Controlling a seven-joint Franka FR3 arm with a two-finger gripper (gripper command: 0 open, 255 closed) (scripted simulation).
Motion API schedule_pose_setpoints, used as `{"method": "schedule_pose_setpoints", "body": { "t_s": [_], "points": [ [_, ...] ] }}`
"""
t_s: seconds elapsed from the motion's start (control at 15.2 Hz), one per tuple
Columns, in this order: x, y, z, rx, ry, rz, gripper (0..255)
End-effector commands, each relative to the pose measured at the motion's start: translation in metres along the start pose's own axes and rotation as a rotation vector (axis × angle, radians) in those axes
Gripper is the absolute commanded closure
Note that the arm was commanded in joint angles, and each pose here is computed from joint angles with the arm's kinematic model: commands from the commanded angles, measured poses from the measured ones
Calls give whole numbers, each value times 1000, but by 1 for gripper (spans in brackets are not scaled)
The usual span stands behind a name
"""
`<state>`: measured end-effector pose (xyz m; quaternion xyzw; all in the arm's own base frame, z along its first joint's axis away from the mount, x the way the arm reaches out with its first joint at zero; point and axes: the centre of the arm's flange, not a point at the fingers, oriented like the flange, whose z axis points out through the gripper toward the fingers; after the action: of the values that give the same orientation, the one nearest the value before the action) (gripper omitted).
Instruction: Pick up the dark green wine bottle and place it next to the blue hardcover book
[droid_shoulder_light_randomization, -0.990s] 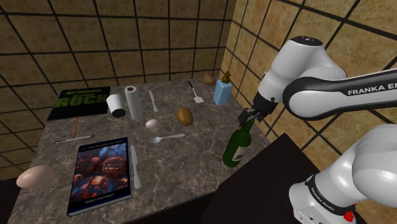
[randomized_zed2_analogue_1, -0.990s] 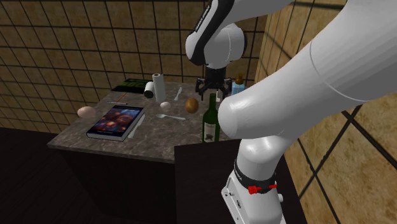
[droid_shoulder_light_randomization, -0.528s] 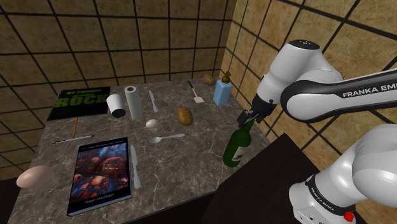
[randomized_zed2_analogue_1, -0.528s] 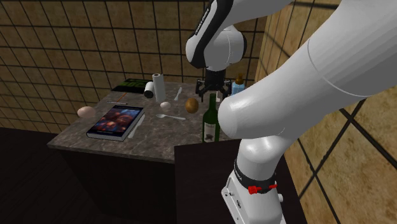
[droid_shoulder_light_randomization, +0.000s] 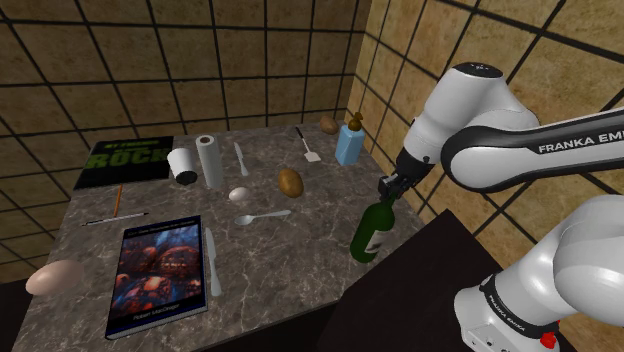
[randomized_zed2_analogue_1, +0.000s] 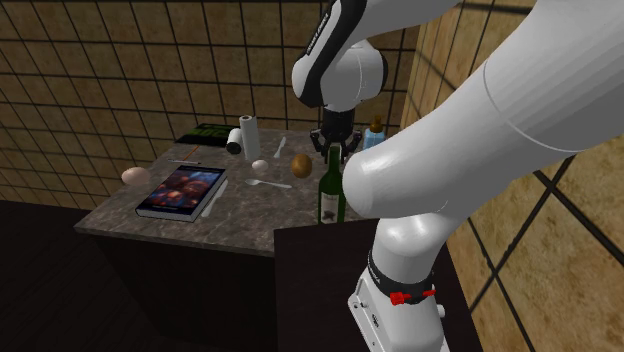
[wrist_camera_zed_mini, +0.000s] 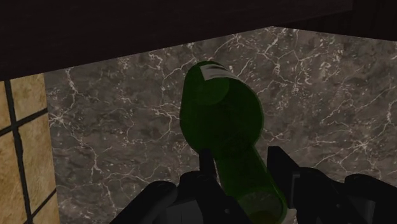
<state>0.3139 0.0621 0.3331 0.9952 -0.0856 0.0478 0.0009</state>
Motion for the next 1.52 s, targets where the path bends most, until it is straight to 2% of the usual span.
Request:
{"method": "schedule_pose_setpoints", "body": {
  "t_s": [0.0,0.13,1.45],
  "points": [
    [0,0,0,0,-1,0,255],
    [0,0,0,0,-1,0,255],
    [10,-1,-105,0,-1,0,255]
  ]
}}
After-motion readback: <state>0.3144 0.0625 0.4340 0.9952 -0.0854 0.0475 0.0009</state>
